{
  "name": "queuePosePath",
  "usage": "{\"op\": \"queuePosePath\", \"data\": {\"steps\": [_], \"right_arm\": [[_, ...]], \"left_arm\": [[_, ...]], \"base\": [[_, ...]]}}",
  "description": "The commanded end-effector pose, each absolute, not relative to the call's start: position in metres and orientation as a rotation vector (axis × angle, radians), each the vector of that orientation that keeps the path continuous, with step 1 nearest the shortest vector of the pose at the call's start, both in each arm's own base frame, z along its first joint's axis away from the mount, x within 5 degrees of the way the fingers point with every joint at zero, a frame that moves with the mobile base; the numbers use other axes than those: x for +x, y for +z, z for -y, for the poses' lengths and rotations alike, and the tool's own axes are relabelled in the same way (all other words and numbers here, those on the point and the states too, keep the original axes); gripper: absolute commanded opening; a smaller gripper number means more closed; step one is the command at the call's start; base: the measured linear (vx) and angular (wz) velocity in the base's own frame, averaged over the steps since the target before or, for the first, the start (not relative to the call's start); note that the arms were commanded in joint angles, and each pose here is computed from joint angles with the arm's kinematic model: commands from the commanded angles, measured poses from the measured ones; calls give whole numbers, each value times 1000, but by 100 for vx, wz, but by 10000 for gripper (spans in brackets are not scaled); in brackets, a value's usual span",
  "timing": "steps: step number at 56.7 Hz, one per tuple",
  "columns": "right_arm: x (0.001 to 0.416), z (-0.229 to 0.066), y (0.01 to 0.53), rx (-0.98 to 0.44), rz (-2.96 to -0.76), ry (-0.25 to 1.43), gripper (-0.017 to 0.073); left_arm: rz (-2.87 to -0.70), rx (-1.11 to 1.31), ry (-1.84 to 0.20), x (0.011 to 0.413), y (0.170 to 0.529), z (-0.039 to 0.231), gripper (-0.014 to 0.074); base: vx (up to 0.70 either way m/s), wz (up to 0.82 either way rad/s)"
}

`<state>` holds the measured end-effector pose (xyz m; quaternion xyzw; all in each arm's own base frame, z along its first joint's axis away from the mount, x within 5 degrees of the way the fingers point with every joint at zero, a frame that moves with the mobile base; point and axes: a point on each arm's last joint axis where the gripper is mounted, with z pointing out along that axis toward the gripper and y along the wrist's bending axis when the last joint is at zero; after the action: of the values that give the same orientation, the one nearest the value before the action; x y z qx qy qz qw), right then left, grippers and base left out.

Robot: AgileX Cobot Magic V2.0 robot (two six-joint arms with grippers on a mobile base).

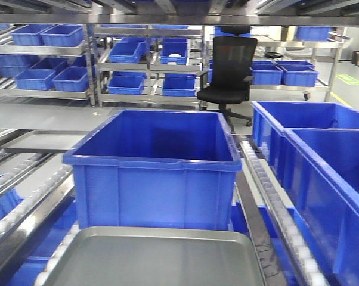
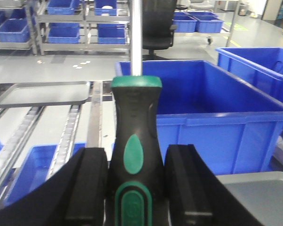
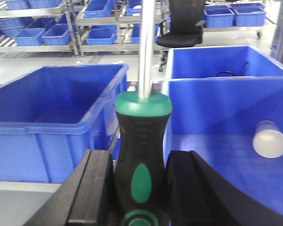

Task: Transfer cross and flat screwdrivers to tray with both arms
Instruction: 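Stop in front of the grey metal tray beside the large blue bin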

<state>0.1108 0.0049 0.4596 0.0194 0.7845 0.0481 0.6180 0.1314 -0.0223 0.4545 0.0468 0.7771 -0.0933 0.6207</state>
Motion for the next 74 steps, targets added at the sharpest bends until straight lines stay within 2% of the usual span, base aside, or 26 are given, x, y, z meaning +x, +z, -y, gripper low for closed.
{"op": "queuePosePath", "data": {"steps": [1, 36, 46, 59, 66, 74], "right_arm": [[110, -4, 476, 41, -1685, 107, -8], [110, -4, 477, 42, -1676, 108, -8], [110, -4, 478, 42, -1656, 108, -8], [110, -4, 478, 42, -1658, 108, -8], [110, -4, 476, 43, -1685, 110, -8], [120, -8, 465, 49, -1800, 155, -8]], "left_arm": [[-1666, 89, -235, 128, 471, 22, 0], [-1666, 89, -235, 128, 471, 22, 0], [-1541, 64, -226, 129, 483, 20, 0], [-1517, 58, -225, 129, 485, 20, 0], [-1544, 62, -229, 129, 482, 20, 0], [-1701, 88, -238, 135, 467, 23, 0]], "base": [[3, -13], [1, -2], [0, 0], [0, 0], [0, 0], [0, 0]]}}
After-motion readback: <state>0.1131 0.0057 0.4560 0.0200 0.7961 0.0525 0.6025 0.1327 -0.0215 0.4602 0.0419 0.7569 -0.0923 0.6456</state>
